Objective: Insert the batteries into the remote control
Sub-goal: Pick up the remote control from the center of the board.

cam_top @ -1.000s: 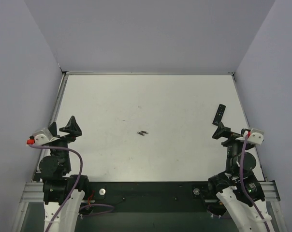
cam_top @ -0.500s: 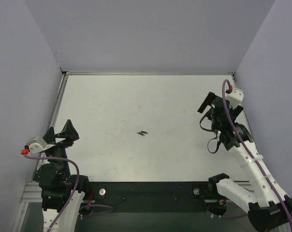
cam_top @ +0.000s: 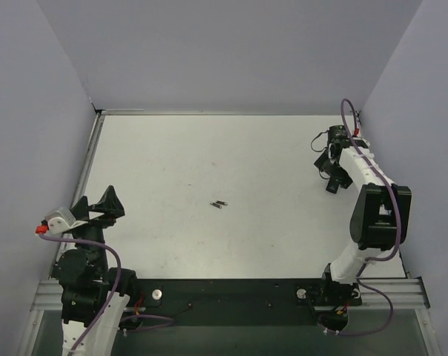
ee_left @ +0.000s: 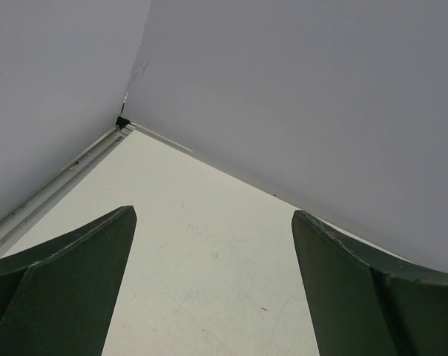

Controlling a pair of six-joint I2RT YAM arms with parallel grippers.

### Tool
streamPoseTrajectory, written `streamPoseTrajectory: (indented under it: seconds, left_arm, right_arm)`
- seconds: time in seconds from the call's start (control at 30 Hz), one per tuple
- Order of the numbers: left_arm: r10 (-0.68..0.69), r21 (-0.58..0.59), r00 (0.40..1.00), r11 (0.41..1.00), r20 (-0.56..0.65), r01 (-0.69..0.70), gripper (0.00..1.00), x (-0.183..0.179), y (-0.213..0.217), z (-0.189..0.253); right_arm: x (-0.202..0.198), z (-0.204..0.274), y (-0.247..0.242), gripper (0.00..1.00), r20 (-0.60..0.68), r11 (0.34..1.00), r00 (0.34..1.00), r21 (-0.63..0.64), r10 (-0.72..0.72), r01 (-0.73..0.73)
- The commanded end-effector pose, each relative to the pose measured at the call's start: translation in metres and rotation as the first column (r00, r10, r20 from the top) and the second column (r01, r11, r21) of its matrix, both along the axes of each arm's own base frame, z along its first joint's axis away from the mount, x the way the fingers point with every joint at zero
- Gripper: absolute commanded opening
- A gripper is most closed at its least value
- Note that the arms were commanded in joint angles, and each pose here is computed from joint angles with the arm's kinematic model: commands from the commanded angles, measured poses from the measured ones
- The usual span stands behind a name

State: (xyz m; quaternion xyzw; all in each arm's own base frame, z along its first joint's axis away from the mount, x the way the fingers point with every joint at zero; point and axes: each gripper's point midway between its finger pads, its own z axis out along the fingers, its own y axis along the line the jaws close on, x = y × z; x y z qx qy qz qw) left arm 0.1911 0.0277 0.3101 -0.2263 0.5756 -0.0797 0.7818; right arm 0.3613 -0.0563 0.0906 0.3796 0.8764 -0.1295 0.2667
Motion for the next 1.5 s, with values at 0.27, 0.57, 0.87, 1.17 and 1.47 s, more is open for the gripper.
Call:
streamPoseTrajectory:
  seconds: [0.27,0.57,0.87,1.17,1.47]
  left_arm:
    - [-0.039,0.005,0.988,0.999,0.15,0.039,0.97,-0.027,-0.003,0.032]
    - [-0.051,0.015,0.989,0.999,0.139,0.049,0.97,-0.024,-0.005,0.03]
    - [-0.114,0.042,0.99,0.993,0.082,0.111,0.97,-0.006,-0.02,0.024]
    - [-0.253,0.063,0.957,0.962,-0.141,0.264,0.97,0.04,-0.053,-0.003]
    - [-0.591,-0.066,0.788,0.805,-0.171,0.589,0.97,0.067,-0.126,-0.019]
  right_arm:
    - [0.014,-0.049,-0.028,0.69,-0.186,0.984,0.98,0.174,0.075,-0.042]
    - [0.016,-0.078,-0.024,0.6,-0.251,0.967,0.957,0.241,0.145,-0.084]
    - [0.021,-0.083,-0.001,0.27,-0.261,0.947,0.931,0.264,0.255,-0.185]
    - [0.04,-0.034,0.127,0.0,-0.084,0.82,0.831,0.246,0.549,-0.517]
    - [-0.009,0.046,0.26,0.0,0.281,0.525,0.566,0.213,0.775,-0.824]
